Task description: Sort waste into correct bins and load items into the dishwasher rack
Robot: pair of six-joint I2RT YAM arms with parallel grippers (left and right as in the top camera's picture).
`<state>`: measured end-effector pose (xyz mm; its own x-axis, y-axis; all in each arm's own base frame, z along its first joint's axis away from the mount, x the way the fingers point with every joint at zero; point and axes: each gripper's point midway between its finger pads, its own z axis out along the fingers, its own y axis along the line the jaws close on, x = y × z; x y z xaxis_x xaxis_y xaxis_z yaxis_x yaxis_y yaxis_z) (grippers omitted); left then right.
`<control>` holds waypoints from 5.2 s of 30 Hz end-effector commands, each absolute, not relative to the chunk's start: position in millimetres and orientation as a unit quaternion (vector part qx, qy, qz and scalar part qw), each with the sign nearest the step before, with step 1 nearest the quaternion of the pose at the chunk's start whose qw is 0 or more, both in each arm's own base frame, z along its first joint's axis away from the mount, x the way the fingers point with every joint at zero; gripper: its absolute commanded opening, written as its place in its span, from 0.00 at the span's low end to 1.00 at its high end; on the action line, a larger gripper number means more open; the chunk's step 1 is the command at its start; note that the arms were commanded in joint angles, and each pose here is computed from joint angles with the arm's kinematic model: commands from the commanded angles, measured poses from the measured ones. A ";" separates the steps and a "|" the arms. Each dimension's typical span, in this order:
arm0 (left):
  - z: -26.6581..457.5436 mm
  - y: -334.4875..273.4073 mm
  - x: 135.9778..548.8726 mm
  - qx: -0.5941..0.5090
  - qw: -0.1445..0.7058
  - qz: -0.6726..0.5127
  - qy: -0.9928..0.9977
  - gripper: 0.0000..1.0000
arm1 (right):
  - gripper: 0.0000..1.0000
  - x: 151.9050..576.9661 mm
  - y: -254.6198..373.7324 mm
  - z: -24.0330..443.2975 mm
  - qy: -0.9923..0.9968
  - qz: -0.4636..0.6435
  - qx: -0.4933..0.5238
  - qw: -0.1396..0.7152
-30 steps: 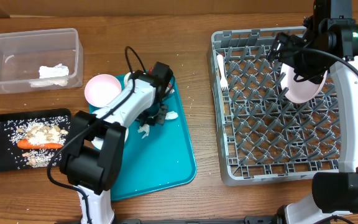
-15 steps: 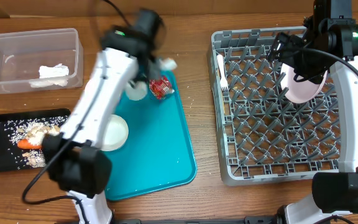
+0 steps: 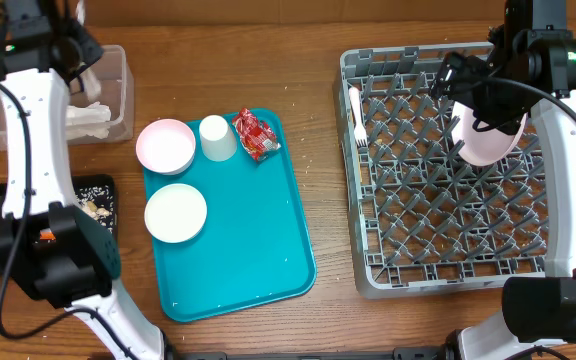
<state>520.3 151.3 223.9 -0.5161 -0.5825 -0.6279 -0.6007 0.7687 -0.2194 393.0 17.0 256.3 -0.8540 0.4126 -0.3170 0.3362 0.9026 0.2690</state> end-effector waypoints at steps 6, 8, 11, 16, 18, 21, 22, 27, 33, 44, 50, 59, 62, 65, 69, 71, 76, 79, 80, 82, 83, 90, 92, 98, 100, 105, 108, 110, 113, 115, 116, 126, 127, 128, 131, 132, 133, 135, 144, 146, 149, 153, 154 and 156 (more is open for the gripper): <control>185.4 183.6 508.7 -0.332 0.304 -0.004 0.893 0.78 | 1.00 393.7 17.8 261.2 0.955 0.108 0.197 0.193; 192.8 163.3 511.5 -0.313 0.305 -0.059 0.897 0.79 | 1.00 393.7 17.8 261.2 0.955 0.108 0.197 0.193; 211.6 125.3 516.8 -0.270 0.312 -0.144 0.899 0.79 | 1.00 393.7 17.8 261.2 0.955 0.108 0.197 0.193; 243.8 45.9 513.7 -0.163 0.316 -0.216 0.909 0.80 | 1.00 393.7 17.9 261.2 0.955 0.108 0.197 0.192; 246.9 11.6 507.0 -0.113 0.306 -0.215 0.921 0.80 | 1.00 393.7 17.9 261.2 0.955 0.108 0.197 0.192; 230.5 -62.7 485.7 -0.044 0.251 -0.199 0.946 0.79 | 1.00 393.7 17.8 261.2 0.955 0.108 0.197 0.193; 223.4 -82.2 477.7 -0.027 0.233 -0.189 0.954 0.77 | 1.00 393.7 17.8 261.2 0.955 0.108 0.197 0.193; 187.1 -153.5 442.4 0.051 0.176 -0.117 0.976 0.96 | 1.00 393.7 17.8 261.2 0.955 0.108 0.197 0.193; 133.3 -180.1 412.1 0.160 0.135 0.028 0.977 1.00 | 1.00 393.7 17.8 261.2 0.955 0.108 0.197 0.193; 82.3 -185.1 408.8 0.297 0.083 0.085 0.947 1.00 | 1.00 393.7 17.8 261.2 0.955 0.108 0.197 0.193; 49.4 -168.9 415.4 0.313 0.054 0.153 0.936 1.00 | 1.00 393.7 17.8 261.2 0.955 0.108 0.197 0.193; 16.1 -168.7 417.8 0.315 0.034 0.166 0.934 0.69 | 1.00 393.7 17.8 261.2 0.955 0.108 0.197 0.193; 20.5 -163.6 424.0 0.294 0.049 0.189 0.936 0.34 | 1.00 393.7 17.8 261.2 0.955 0.108 0.197 0.193; 26.8 -156.2 429.1 0.267 0.064 0.219 0.936 0.20 | 1.00 393.7 17.8 261.2 0.955 0.108 0.197 0.193; 40.9 -156.7 429.3 0.237 0.080 0.225 0.942 0.04 | 1.00 393.7 17.8 261.2 0.955 0.108 0.197 0.193; 56.1 -161.6 431.5 0.222 0.098 0.218 0.945 0.04 | 1.00 393.7 17.8 261.2 0.955 0.108 0.197 0.193; 127.2 -184.4 438.3 0.203 0.167 0.159 0.952 0.04 | 1.00 393.7 17.8 261.2 0.955 0.108 0.197 0.193; 185.4 -202.7 440.2 0.193 0.227 0.079 0.951 0.04 | 1.00 393.7 17.8 261.2 0.955 0.108 0.197 0.193; 205.8 -205.8 440.8 0.189 0.249 0.053 0.948 0.04 | 1.00 393.7 17.8 261.2 0.955 0.108 0.197 0.193; 248.6 -203.3 443.7 0.174 0.298 0.013 0.939 0.04 | 1.00 393.7 17.9 261.2 0.955 0.108 0.197 0.192; 269.1 -196.5 446.7 0.162 0.324 0.001 0.932 0.04 | 1.00 393.7 17.9 261.2 0.955 0.108 0.197 0.192; 339.3 -98.3 478.7 0.034 0.426 0.007 0.904 0.04 | 1.00 393.7 17.8 261.2 0.955 0.108 0.197 0.193; 339.5 -52.9 490.3 -0.029 0.431 0.017 0.902 0.04 | 1.00 393.7 17.8 261.2 0.955 0.108 0.197 0.193; 303.0 88.3 513.3 -0.192 0.407 0.062 0.891 0.07 | 1.00 393.7 17.8 261.2 0.955 0.108 0.197 0.193; 273.8 134.5 512.6 -0.258 0.379 0.068 0.886 0.10 | 1.00 393.7 17.8 261.2 0.955 0.108 0.197 0.193; 201.1 205.2 508.9 -0.320 0.311 0.090 0.890 0.24 | 1.00 393.7 17.9 261.2 0.955 0.108 0.197 0.192; 177.2 220.9 499.6 -0.336 0.278 0.095 0.895 0.22 | 1.00 393.7 17.9 261.2 0.955 0.108 0.197 0.192; 168.0 227.1 493.4 -0.351 0.263 0.094 0.894 0.28 | 1.00 393.7 17.9 261.2 0.955 0.108 0.197 0.192; 168.2 223.9 489.5 -0.359 0.257 0.077 0.894 0.52 | 1.00 393.7 17.8 261.2 0.955 0.108 0.197 0.193; 172.4 213.5 488.7 -0.352 0.255 0.051 0.899 0.54 | 1.00 393.7 17.8 261.2 0.955 0.108 0.197 0.193; 175.8 209.8 487.8 -0.350 0.256 0.042 0.900 0.54 | 1.00 393.7 17.8 261.2 0.955 0.108 0.197 0.193; 281.3 128.5 450.0 -0.347 0.300 -0.086 0.884 0.80 | 1.00 393.7 17.8 261.2 0.955 0.108 0.197 0.193; 285.0 125.5 438.6 -0.358 0.291 -0.079 0.883 0.85 | 1.00 393.7 17.9 261.2 0.955 0.108 0.197 0.192; 286.6 123.0 425.5 -0.376 0.278 -0.069 0.881 0.97 | 1.00 393.7 17.8 261.2 0.955 0.108 0.197 0.193; 282.1 120.0 379.2 -0.453 0.219 -0.020 0.864 1.00 | 1.00 393.7 17.8 261.2 0.955 0.108 0.197 0.193; 280.4 122.0 364.5 -0.480 0.201 -0.002 0.854 1.00 | 1.00 393.7 17.8 261.2 0.955 0.108 0.197 0.193; 278.2 125.7 346.1 -0.517 0.180 0.023 0.837 1.00 | 1.00 393.7 17.8 261.2 0.955 0.108 0.197 0.193; 275.2 131.6 314.2 -0.581 0.143 0.066 0.798 1.00 | 1.00 393.7 17.9 261.2 0.955 0.108 0.197 0.192; 268.9 144.3 302.0 -0.626 0.132 0.077 0.765 1.00 | 1.00 393.7 17.9 261.2 0.955 0.108 0.197 0.192; 269.2 152.5 298.2 -0.644 0.133 0.080 0.749 1.00 | 1.00 393.7 17.9 261.2 0.955 0.108 0.197 0.192; 271.1 171.0 292.0 -0.677 0.144 0.093 0.716 1.00 | 1.00 395.3 17.8 261.9 0.954 0.109 0.197 0.196; 273.5 189.4 285.8 -0.693 0.156 0.110 0.695 1.00 | 1.00 402.6 29.0 267.6 0.945 0.148 0.209 0.203; 273.2 189.9 283.5 -0.694 0.153 0.112 0.694 1.00 | 1.00 404.4 34.6 269.8 0.943 0.165 0.205 0.204; 272.9 190.4 281.3 -0.695 0.149 0.114 0.694 1.00 | 1.00 400.7 46.5 271.6 0.942 0.198 0.197 0.189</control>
